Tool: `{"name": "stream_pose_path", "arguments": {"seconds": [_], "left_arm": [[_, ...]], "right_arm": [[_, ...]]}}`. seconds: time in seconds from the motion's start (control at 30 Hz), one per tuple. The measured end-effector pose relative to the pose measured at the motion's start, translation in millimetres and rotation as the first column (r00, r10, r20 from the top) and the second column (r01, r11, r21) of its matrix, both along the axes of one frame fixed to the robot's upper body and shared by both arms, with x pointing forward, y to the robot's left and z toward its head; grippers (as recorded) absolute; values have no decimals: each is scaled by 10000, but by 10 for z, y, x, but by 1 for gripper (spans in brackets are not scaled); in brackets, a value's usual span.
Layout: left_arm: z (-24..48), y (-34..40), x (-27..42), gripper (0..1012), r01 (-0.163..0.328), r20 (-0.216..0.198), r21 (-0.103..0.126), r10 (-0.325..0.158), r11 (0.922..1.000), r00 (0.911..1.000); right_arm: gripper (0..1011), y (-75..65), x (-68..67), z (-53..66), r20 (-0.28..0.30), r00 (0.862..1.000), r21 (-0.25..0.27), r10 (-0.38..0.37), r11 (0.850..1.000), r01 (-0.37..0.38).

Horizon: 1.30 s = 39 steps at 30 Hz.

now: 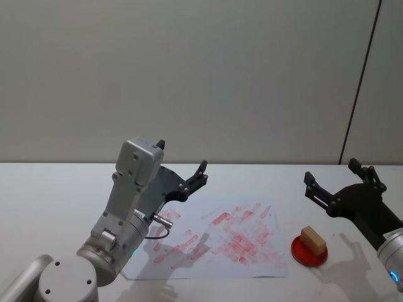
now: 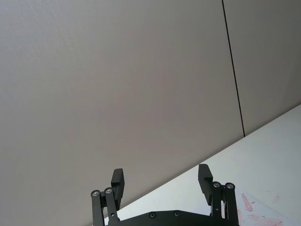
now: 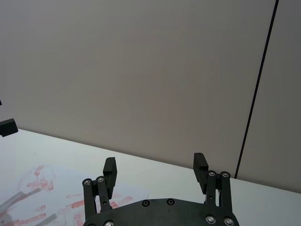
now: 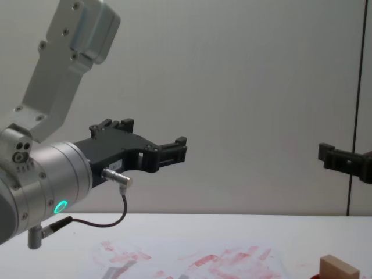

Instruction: Use the one hand to pick up the stamp and affix it onto the A4 paper.

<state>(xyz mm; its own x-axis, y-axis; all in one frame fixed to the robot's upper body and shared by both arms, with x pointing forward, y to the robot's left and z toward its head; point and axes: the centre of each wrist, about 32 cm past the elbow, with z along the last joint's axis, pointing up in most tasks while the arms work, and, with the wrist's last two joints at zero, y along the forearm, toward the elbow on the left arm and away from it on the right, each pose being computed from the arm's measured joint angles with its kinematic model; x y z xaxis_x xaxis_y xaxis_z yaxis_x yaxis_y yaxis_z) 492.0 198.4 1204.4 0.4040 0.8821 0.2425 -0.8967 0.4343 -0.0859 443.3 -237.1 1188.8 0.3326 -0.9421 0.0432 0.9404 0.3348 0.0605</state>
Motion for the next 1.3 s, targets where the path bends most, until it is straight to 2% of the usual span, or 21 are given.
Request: {"name": "stream_pose_path", "arguments": {"seconds": [0.9, 1.17, 1.3], "left_arm": [[0, 0, 0, 1003, 0, 0, 0, 0, 10000, 10000], [0, 0, 0, 1002, 0, 0, 0, 0, 10000, 10000], [0, 0, 0, 1002, 0, 0, 0, 0, 10000, 10000]], "right_arm": [[1001, -5, 1, -6, -46, 10000, -22, 39, 10000, -40], [1001, -35, -4, -69, -528, 9980, -210, 357, 9991, -368], [1001, -59, -9, -134, -979, 9938, -391, 519, 9977, -559]]}}
